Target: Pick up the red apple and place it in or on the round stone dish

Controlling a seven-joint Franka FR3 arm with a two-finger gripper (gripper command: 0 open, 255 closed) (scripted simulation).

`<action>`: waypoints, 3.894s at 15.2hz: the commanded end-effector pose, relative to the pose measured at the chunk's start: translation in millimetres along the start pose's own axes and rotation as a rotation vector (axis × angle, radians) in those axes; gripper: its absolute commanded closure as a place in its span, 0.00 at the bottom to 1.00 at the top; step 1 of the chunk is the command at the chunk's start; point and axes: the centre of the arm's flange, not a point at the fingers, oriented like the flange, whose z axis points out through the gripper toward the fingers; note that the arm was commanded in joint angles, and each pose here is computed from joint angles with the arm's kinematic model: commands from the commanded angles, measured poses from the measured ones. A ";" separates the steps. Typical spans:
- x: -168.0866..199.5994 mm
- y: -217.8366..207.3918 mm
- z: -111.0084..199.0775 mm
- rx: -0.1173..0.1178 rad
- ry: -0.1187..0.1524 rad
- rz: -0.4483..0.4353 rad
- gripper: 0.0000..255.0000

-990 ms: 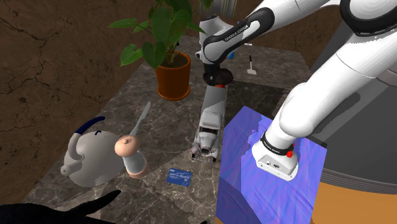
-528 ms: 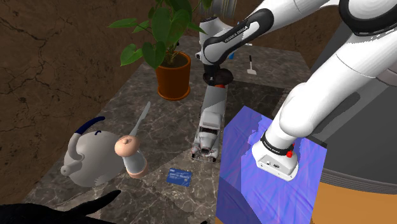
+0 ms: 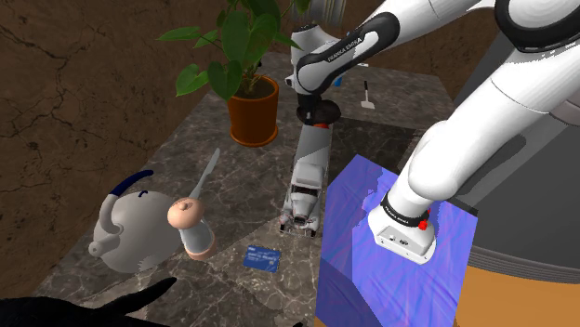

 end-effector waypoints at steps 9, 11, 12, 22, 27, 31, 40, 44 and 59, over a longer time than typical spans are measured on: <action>-7.9 -0.9 -35.3 0.002 -0.003 0.000 1.00; -9.8 -1.1 -45.7 0.002 -0.003 0.000 1.00; -10.8 -1.2 -50.9 0.002 -0.003 0.000 1.00; -20.5 -2.1 -102.8 0.002 -0.003 0.000 1.00; -25.4 -2.6 -128.7 0.002 -0.003 0.000 1.00; -29.2 -2.9 -149.5 0.002 -0.003 0.000 1.00; -34.8 101.1 -171.0 0.002 -0.003 0.000 1.00; -36.6 142.6 -177.6 0.002 -0.003 0.000 1.00; -22.0 144.0 -99.8 0.002 -0.003 0.000 1.00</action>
